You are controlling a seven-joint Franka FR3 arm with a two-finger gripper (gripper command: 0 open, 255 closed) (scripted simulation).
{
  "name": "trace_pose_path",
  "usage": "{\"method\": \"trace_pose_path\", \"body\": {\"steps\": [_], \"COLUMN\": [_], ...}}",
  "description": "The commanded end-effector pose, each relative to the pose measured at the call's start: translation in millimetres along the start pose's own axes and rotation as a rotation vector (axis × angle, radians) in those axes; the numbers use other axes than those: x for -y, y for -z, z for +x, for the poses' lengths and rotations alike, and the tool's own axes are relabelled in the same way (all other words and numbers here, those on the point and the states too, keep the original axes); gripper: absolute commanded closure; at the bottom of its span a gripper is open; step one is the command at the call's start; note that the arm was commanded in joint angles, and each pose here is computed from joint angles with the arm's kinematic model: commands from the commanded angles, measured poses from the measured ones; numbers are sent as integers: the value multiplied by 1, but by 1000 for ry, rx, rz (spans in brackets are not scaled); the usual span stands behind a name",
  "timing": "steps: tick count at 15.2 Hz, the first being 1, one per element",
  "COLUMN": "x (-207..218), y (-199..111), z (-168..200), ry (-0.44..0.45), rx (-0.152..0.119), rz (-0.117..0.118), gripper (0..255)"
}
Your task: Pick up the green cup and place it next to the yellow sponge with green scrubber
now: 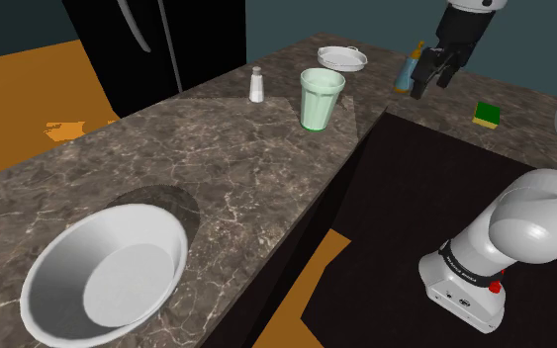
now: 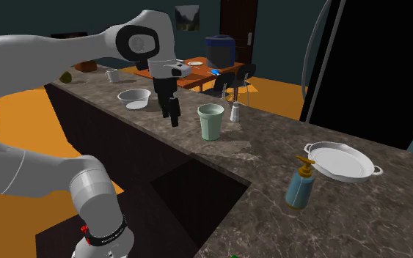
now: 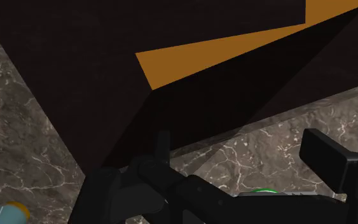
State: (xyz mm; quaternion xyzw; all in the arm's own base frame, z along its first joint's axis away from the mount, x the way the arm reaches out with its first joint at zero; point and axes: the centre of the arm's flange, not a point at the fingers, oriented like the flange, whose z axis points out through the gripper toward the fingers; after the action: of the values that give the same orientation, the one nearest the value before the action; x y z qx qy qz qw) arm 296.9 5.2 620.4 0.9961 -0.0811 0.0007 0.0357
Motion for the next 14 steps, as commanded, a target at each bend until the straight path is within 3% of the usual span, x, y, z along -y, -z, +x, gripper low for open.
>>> {"method": "trace_pose_path", "body": {"steps": [1,14], "x": [0,3], "y": [0,-32], "z": [0,164], "ry": [0,-8], "rx": [0,-8], "rz": [0,199], "gripper": [0,0]}}
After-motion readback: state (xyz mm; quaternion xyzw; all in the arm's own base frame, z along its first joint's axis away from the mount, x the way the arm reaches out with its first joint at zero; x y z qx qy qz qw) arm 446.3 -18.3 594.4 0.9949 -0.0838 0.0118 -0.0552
